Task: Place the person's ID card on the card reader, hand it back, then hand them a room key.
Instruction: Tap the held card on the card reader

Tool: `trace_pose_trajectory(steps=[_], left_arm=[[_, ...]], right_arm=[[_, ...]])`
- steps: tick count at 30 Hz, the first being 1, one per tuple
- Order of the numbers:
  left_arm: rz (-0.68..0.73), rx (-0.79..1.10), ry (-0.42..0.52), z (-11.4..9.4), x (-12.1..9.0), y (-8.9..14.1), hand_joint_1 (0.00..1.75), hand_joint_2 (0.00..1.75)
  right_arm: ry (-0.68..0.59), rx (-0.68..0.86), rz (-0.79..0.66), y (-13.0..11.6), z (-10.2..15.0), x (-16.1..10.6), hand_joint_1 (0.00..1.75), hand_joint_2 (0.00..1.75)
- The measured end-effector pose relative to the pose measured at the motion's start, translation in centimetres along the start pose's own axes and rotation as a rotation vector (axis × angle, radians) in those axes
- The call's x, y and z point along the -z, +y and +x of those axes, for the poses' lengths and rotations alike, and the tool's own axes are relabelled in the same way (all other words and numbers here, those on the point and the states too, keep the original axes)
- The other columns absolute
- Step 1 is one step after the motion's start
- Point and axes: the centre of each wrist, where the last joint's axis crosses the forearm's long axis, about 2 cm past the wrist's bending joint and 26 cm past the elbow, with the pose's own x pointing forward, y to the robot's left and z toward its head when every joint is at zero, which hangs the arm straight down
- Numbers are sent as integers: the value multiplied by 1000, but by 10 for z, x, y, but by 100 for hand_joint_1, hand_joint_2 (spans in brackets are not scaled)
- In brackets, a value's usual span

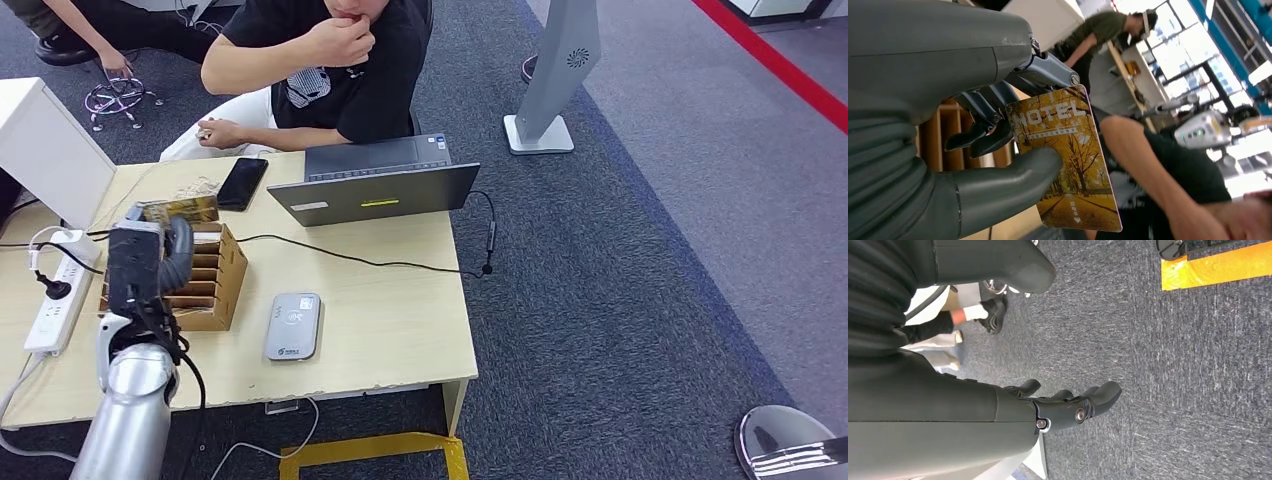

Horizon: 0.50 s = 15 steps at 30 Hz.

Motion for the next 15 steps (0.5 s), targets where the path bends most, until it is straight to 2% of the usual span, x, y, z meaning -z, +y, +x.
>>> trace_pose_trajectory(steps=[3,7,15], left_arm=[[-100,-22,29,2,-20,-24,175,175],[-182,-50,93,1,-42,-44,175,175],[-223,-71,196,-12,-64,-56,175,175]], right_arm=[[4,8,1,0,0,0,0,175],[7,14,2,0,0,0,0,175],[4,16,-1,0,-1,0,0,175]])
